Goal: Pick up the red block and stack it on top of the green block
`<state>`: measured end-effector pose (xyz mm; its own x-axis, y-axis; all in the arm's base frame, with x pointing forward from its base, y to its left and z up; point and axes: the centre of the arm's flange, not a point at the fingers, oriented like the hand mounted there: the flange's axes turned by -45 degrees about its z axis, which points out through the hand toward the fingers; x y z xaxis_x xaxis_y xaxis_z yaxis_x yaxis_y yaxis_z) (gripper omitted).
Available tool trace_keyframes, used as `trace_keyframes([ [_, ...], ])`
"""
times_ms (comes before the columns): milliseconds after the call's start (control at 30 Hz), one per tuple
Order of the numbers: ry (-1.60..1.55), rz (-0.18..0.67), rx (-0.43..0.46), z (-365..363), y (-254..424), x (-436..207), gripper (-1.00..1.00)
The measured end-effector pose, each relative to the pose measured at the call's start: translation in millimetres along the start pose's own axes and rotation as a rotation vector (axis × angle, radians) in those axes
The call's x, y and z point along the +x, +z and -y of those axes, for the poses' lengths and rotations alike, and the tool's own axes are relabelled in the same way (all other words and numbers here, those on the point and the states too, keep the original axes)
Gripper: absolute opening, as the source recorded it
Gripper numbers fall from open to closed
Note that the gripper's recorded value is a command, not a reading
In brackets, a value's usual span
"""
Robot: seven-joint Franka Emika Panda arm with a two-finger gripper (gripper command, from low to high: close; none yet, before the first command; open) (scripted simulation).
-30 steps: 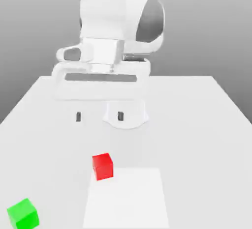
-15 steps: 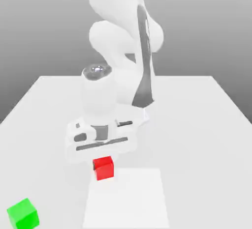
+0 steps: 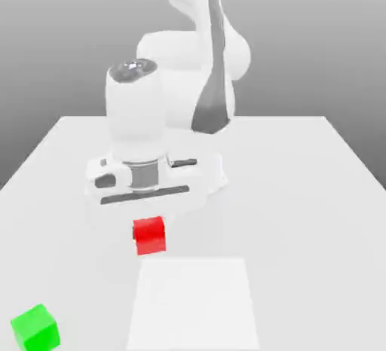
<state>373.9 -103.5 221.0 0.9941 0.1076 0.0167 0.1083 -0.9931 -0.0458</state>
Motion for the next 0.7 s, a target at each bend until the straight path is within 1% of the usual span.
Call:
trace_keyframes([
  [200,0.255,-0.003,0.012,-60,-12,46,-1.0],
  [433,0.532,0.003,-0.037,-137,-26,86,-1.0],
  [567,0.564,0.003,-0.047,-149,22,90,-1.0],
  [600,0.565,0.003,-0.048,-150,30,89,1.0],
  [700,0.565,0.003,-0.048,-150,30,89,1.0],
])
